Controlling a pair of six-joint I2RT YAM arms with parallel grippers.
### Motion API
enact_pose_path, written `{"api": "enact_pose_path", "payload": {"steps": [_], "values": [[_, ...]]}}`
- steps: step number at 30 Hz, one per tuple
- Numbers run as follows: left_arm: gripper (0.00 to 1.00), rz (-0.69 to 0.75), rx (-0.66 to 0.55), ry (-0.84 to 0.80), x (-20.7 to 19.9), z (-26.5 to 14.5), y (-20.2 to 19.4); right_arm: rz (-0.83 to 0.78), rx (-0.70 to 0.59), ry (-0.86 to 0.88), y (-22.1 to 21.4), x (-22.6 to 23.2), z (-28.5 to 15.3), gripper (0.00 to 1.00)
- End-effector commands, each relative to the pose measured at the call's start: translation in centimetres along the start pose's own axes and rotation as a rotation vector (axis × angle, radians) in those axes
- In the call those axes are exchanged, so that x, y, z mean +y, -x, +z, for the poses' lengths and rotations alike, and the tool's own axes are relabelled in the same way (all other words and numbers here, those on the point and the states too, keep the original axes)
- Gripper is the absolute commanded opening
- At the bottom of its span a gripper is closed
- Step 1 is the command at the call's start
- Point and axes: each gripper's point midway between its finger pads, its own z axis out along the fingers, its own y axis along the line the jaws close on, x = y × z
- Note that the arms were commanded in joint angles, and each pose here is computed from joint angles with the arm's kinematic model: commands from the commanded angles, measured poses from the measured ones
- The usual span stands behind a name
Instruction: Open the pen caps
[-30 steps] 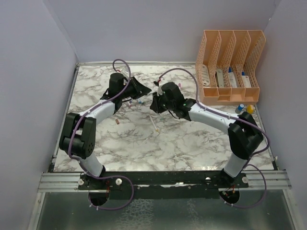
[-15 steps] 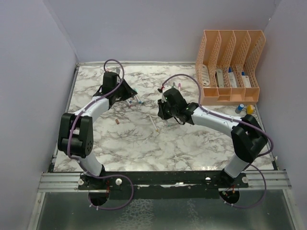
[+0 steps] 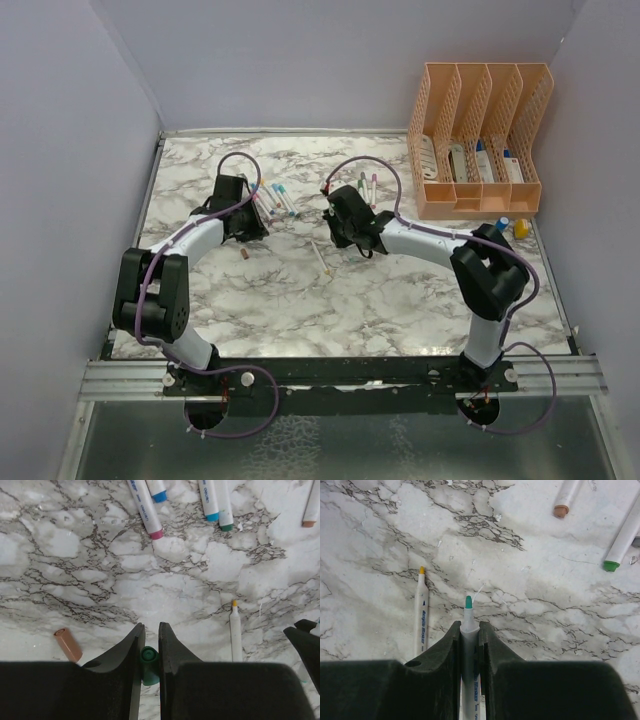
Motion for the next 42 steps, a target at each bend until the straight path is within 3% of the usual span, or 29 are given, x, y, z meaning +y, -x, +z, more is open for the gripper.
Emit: {"api": "enact_pose_path", "payload": {"steps": [1,16,30,36,42], "values": [[0.0,0.027,0.016,0.056,1.6,0.2,-0.8,-0.008,-0.036,-0.021,1.3,0.0,0.7,0.01],[0.13,0.019,0.061,0.132,4.6,1.5,-2.3,-0.009,-0.012,-0.018,0.2,0.2,2.0,0.01],[0.34,-0.003,0.059,0.16,6.1,1.3,-2.4,-0.009,0.005,0.0,-0.4,0.6,2.9,0.01],[0.43,-0.008,-0.007,0.141,5.3,-0.1,0.0,-0.009,0.006,0.022,-0.6,1.1,3.5,0.01],[0.6,0.003,-0.184,0.054,2.0,-3.8,4.7,0.002,0.019,0.057,-0.6,1.8,4.0,0.02]]}}
